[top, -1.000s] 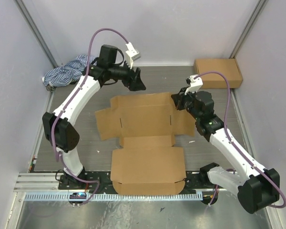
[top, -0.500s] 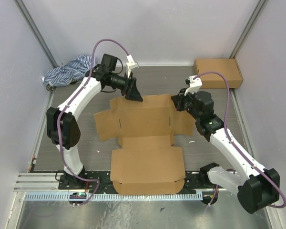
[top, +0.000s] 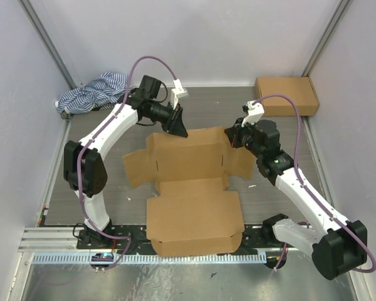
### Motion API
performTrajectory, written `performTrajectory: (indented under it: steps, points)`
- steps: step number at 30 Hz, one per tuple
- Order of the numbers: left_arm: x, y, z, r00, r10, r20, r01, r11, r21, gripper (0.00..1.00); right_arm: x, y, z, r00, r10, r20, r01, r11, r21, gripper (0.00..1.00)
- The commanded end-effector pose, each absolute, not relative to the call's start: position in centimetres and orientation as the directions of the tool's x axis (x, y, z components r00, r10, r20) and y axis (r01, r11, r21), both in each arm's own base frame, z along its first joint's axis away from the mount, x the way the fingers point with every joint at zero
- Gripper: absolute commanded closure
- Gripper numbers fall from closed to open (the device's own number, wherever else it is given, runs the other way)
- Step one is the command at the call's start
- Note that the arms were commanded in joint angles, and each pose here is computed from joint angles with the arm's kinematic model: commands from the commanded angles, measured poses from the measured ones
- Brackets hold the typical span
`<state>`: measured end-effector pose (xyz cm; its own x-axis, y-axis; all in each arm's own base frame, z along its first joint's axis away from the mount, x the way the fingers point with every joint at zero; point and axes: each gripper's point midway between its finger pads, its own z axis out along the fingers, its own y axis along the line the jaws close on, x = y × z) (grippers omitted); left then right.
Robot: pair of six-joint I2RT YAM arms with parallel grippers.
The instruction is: Fold the paper box
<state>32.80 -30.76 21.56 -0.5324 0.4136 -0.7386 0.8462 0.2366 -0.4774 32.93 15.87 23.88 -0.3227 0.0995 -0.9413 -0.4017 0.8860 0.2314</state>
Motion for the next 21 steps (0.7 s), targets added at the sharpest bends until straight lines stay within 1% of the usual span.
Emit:
performTrajectory:
  steps: [1,2,3,4,5,7,8,9,11,15,17,20,21]
  points:
    - [31.9,-30.8,19.9,-0.552,0.46,-0.696,0.833,0.274,-0.48,0.81,33.5,16.4,26.4,-0.286,0.119,-0.951,-0.415,0.879,0.235,0.97]
    - [32.0,-30.7,19.8,-0.557,0.465,-0.688,0.83,0.292,-0.475,0.83,33.6,16.2,26.1,-0.302,0.117,-0.946,-0.401,0.885,0.237,0.94]
    - [32.2,-30.5,19.6,-0.562,0.469,-0.682,0.827,0.313,-0.466,0.84,33.7,16.1,25.9,-0.318,0.113,-0.941,-0.389,0.89,0.238,0.89]
    - [32.3,-30.4,19.7,-0.562,0.47,-0.681,0.827,0.328,-0.456,0.86,33.7,15.9,25.6,-0.341,0.108,-0.934,-0.373,0.896,0.24,0.81]
    - [32.5,-30.3,19.7,-0.559,0.473,-0.681,0.829,0.344,-0.441,0.91,33.8,15.9,25.6,-0.354,0.106,-0.929,-0.363,0.9,0.242,0.76]
    - [32.8,-30.2,20.2,-0.544,0.478,-0.69,0.837,0.373,-0.401,0.96,33.8,15.5,25.2,-0.38,0.104,-0.919,-0.336,0.91,0.242,0.69]
    - [32.9,-30.1,20.5,-0.533,0.48,-0.696,0.841,0.387,-0.378,0.99,33.8,15.2,25.2,-0.388,0.109,-0.915,-0.315,0.918,0.243,0.68]
    - [33.0,-29.9,20.8,-0.522,0.485,-0.702,0.846,0.404,-0.349,1.0,33.9,14.8,25.1,-0.393,0.113,-0.913,-0.292,0.926,0.24,0.66]
    - [33.2,-29.7,21.4,-0.49,0.503,-0.712,0.854,0.441,-0.276,1.0,33.8,13.9,25.3,-0.39,0.128,-0.912,-0.242,0.941,0.236,0.65]
    - [33.9,-28.6,22.2,-0.418,0.563,-0.713,0.843,0.534,-0.072,1.0,34.4,10.9,26.2,-0.346,0.178,-0.921,-0.072,0.974,0.216,0.61]
    - [33.6,-28.4,23.0,-0.348,0.606,-0.716,0.842,0.538,0.046,1.0,34.9,8.9,26.5,-0.319,0.204,-0.926,0.047,0.979,0.199,0.6]
    - [33.4,-28.5,24.4,-0.206,0.654,-0.728,0.81,0.532,0.248,1.0,36.2,7.3,26.2,-0.318,0.232,-0.919,0.137,0.971,0.198,0.59]
    - [33.5,-28.8,25.3,-0.147,0.65,-0.746,0.788,0.532,0.309,1.0,36.9,6.6,25.9,-0.327,0.242,-0.914,0.159,0.967,0.199,0.59]
